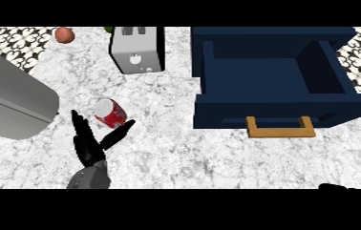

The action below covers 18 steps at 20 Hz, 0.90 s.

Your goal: Pick up the can, place it into the drawer and close the drawer

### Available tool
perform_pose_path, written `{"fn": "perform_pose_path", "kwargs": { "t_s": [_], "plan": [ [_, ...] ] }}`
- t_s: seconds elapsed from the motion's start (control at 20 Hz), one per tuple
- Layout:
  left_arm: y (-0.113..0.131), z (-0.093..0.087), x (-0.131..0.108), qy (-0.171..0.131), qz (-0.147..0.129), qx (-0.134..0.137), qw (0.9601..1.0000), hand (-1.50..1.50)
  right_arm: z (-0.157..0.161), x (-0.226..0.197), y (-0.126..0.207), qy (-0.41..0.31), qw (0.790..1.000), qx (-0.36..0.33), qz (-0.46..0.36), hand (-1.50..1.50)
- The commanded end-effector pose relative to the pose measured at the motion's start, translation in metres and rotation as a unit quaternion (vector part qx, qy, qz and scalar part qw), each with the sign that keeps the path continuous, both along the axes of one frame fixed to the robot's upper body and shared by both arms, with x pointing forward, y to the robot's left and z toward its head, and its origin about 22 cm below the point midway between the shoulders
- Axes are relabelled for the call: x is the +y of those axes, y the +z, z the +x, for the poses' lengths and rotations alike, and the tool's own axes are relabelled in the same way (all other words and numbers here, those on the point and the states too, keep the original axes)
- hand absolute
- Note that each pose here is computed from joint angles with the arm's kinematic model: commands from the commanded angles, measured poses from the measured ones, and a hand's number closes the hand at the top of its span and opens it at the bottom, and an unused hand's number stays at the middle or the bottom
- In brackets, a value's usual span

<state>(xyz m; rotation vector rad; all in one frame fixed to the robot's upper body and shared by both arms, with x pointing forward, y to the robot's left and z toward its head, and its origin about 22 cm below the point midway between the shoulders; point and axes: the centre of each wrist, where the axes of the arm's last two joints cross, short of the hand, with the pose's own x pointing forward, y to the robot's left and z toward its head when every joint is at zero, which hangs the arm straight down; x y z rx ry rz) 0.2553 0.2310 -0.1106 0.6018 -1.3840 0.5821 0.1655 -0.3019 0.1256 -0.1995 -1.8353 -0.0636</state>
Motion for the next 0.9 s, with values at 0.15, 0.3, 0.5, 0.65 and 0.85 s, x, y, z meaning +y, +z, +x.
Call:
{"fn": "perform_pose_path", "kwargs": {
  "t_s": [0.15, 0.3, 0.5, 0.65, 0.85],
  "plan": [
    [-0.024, 0.016, 0.017, 0.004, -0.015, 0.0, 0.9999, -1.5, -0.005, 0.002, 0.004, 0.004, 1.0, 0.0, 0.003, -1.5],
    [-0.016, 0.028, 0.021, -0.006, -0.013, -0.002, 0.9999, -1.5, -0.002, -0.001, 0.004, 0.005, 1.0, -0.006, 0.007, -1.5],
    [-0.015, 0.026, 0.054, -0.01, -0.006, -0.017, 0.9998, -1.5, -0.003, 0.001, 0.023, -0.014, 1.0, 0.007, -0.004, -1.5],
    [-0.008, 0.049, 0.032, -0.035, -0.007, -0.018, 0.9992, -1.5, -0.003, 0.006, 0.013, -0.004, 1.0, -0.006, -0.003, -1.5],
    [-0.012, 0.048, 0.035, -0.08, -0.021, -0.012, 0.9965, -1.5, 0.006, 0.007, 0.0, 0.001, 1.0, -0.009, -0.002, -1.5]
  ]
}}
